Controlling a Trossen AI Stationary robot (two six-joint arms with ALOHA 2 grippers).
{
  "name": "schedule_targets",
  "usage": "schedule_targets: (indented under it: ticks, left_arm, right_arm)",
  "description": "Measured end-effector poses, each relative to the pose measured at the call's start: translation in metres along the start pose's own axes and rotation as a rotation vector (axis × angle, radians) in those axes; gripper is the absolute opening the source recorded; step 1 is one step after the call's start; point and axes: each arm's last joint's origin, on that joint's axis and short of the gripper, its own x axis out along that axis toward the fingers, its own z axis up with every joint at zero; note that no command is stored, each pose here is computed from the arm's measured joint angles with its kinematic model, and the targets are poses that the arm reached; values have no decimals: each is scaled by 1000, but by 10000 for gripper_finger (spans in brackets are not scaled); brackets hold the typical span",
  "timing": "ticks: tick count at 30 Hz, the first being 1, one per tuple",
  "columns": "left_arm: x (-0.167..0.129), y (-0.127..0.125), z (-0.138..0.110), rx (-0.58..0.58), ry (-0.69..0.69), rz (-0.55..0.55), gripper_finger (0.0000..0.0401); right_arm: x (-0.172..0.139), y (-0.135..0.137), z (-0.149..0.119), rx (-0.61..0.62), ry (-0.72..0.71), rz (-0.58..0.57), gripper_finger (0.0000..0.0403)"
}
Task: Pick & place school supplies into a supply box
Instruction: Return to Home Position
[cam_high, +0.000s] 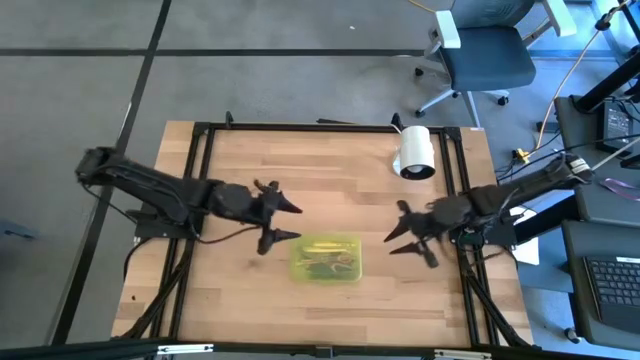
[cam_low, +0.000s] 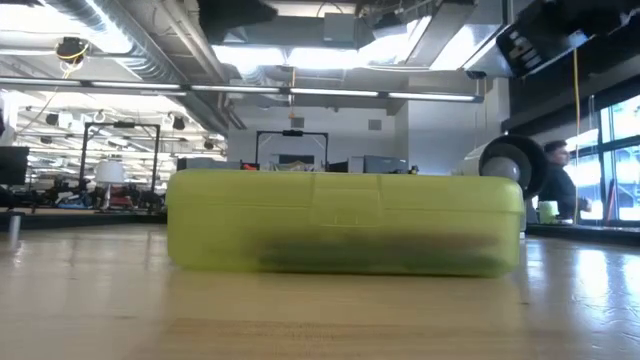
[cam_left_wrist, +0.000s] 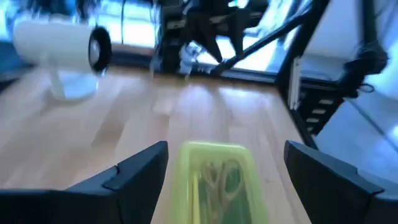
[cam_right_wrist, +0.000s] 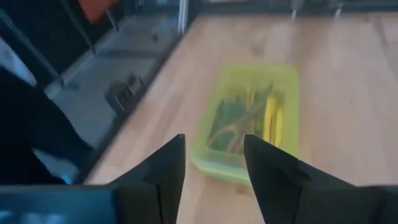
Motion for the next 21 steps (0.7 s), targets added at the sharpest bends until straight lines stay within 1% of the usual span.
schedule_targets:
  ticks: [1,2,5,6,8,11,14,16,21]
  left_arm:
    - [-4,5,-3,19,-35,-21,312]
    - [-9,11,-8,42,-47,-18,312]
    - [-24,27,-19,98,-28,73,312]
    - [-29,31,-26,85,-2,104,312]
    - [-34,38,-35,49,7,141,312]
    - [-47,49,-42,-2,-29,149,312]
    - [-62,61,-52,-60,-68,135,312]
    - [-71,66,-58,-71,-110,132,312]
    - [-89,77,-76,-72,-181,138,312]
  right_arm:
    - [-6,0,0,31,-31,2,168]
    - [-12,0,0,62,-62,-5,168]
    - [-24,-2,-10,102,-137,-39,168]
    - [-27,-2,-15,104,-157,-37,168]
    - [-30,-4,-24,116,-207,-32,168]
    - [-33,-8,-36,160,-294,-30,168]
    - [-33,-12,-46,168,-343,-36,168]
    - [-34,-15,-52,171,-362,-49,168]
    - [-41,-21,-52,198,-404,-81,168]
